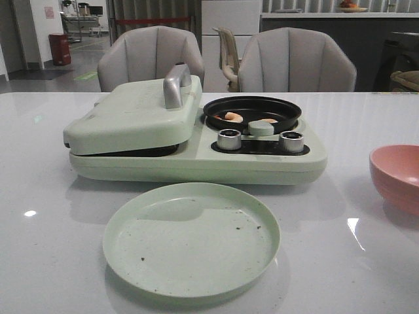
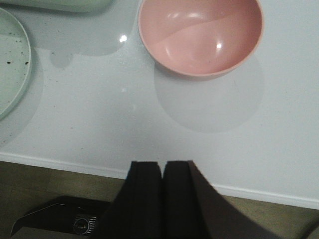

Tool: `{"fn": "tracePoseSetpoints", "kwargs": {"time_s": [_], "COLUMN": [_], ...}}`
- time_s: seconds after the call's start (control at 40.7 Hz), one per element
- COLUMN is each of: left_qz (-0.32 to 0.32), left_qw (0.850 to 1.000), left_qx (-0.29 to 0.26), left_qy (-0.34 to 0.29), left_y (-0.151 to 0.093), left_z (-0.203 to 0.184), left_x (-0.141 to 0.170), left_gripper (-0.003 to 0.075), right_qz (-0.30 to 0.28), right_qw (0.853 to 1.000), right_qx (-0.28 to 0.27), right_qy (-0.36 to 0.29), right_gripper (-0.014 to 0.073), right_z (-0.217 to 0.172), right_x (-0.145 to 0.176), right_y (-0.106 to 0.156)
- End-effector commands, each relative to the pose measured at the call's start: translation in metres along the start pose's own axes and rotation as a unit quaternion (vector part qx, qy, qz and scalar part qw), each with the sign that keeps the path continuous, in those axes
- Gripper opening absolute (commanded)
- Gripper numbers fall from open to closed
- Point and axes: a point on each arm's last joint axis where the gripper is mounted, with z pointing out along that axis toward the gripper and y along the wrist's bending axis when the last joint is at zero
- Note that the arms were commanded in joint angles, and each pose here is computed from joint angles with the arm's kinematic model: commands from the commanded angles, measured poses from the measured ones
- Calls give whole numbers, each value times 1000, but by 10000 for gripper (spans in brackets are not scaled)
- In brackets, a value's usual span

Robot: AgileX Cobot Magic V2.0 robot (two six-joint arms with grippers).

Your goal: Make breakfast with bread and shrimp

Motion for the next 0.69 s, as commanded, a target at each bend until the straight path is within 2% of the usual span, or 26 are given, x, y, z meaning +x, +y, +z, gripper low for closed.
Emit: {"fn": "tracePoseSetpoints", "kwargs": {"time_s": [0.0, 0.147, 0.319, 0.516, 0.664], "left_qz": [-19, -37, -49, -46, -42], "left_qw": [995, 982, 965, 941, 929], "left_qx": [-28, -79, -131, -168, -179], "left_qy": [-95, -167, -220, -291, -321], "left_y": [6, 14, 16, 14, 12], "left_z": [-8, -12, -15, -13, -5], "left_x": [-3, 25, 70, 110, 131], "left_gripper": [100, 100, 100, 100, 100], "right_qz": [-5, -5, -5, -5, -5], "right_qw": [999, 999, 999, 999, 999], "right_qx": [-2, -2, -2, -2, -2], "right_qy": [-43, -43, -43, -43, -43], "right_gripper": [44, 44, 44, 44, 44], "right_z": [-7, -7, -7, -7, -7], "right_x": [-11, -11, -11, -11, -11], "right_y": [1, 1, 1, 1, 1]}}
